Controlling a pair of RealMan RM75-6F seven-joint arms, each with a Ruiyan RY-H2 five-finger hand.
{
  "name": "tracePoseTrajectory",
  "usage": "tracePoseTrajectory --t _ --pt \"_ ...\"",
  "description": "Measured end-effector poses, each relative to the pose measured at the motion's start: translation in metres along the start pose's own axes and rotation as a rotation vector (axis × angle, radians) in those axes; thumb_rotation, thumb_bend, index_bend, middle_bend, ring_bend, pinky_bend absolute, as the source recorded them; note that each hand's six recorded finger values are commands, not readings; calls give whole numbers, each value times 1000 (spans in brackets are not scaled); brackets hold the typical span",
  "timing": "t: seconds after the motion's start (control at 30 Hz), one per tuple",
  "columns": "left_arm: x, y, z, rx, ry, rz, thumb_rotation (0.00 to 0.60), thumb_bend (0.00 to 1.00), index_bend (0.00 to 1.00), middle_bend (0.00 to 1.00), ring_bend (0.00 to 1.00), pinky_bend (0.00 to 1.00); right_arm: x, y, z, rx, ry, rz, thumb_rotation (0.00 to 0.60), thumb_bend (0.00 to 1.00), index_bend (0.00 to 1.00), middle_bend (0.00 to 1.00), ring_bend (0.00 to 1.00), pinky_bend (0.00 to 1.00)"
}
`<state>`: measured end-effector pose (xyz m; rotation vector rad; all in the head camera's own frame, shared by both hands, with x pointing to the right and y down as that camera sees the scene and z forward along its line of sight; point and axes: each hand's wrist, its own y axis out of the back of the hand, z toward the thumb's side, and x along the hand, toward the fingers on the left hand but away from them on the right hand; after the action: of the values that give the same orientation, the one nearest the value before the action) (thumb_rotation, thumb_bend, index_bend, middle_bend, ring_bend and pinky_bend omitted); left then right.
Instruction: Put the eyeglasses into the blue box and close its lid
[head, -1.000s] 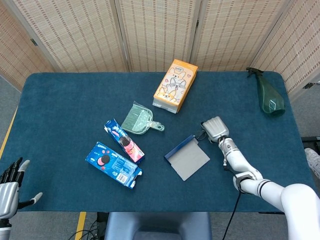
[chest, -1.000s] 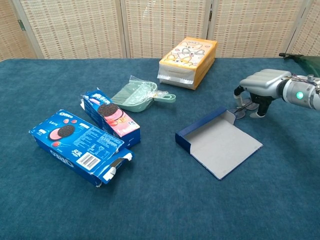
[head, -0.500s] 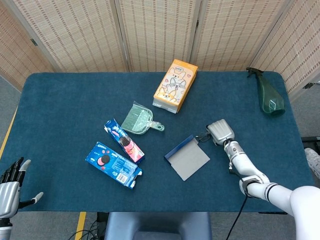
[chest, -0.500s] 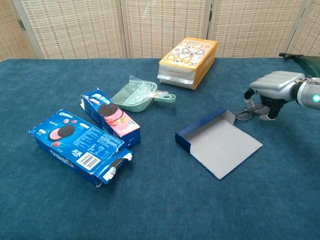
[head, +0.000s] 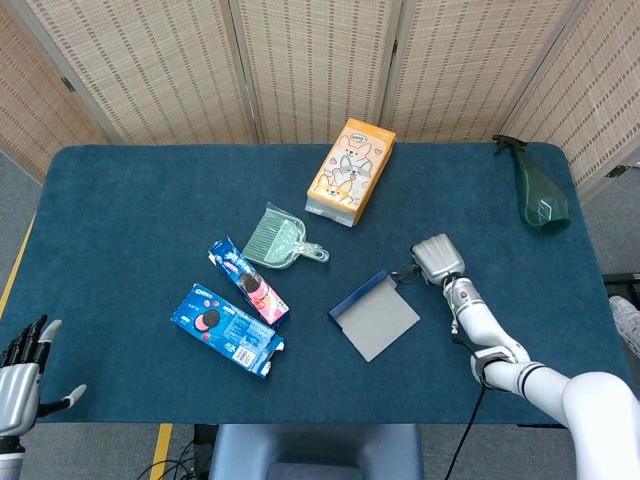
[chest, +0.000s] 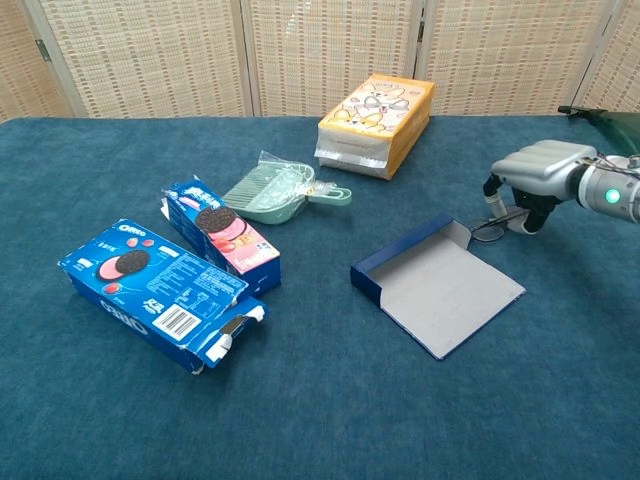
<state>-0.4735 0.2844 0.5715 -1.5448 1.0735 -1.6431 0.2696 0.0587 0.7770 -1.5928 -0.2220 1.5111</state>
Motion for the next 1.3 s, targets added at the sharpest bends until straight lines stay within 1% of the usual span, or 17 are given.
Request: tracePoseTrajectory --t 0.43,0.6,0.73,0.83,1.03,1.3 --pt "0 -1 -1 2 2 -7 600 130 0 0 0 156 -1 -2 2 4 3 -7 600 448 572 1000 1000 1000" --pt "0 -1 0 3 0 -7 600 130 0 0 0 156 -1 -1 0 -3 -2 -14 600 473 612 1000 1000 1000" --pt "1 -1 1 3 -1 -9 600 130 0 0 0 156 2 0 -3 -11 -4 -21 600 478 656 1000 1000 1000" --pt "1 -1 2 3 -5 -9 600 129 0 0 0 156 4 1 -6 -15 -5 -23 600 480 669 1000 1000 1000" --pt "2 -1 2 3 -7 -9 600 130 0 0 0 156 17 3 -16 -32 -3 -30 600 480 678 1000 1000 1000" --pt "3 0 4 -2 -15 -6 600 130 0 0 0 156 47 20 -24 -65 27 -83 600 479 684 1000 1000 1000"
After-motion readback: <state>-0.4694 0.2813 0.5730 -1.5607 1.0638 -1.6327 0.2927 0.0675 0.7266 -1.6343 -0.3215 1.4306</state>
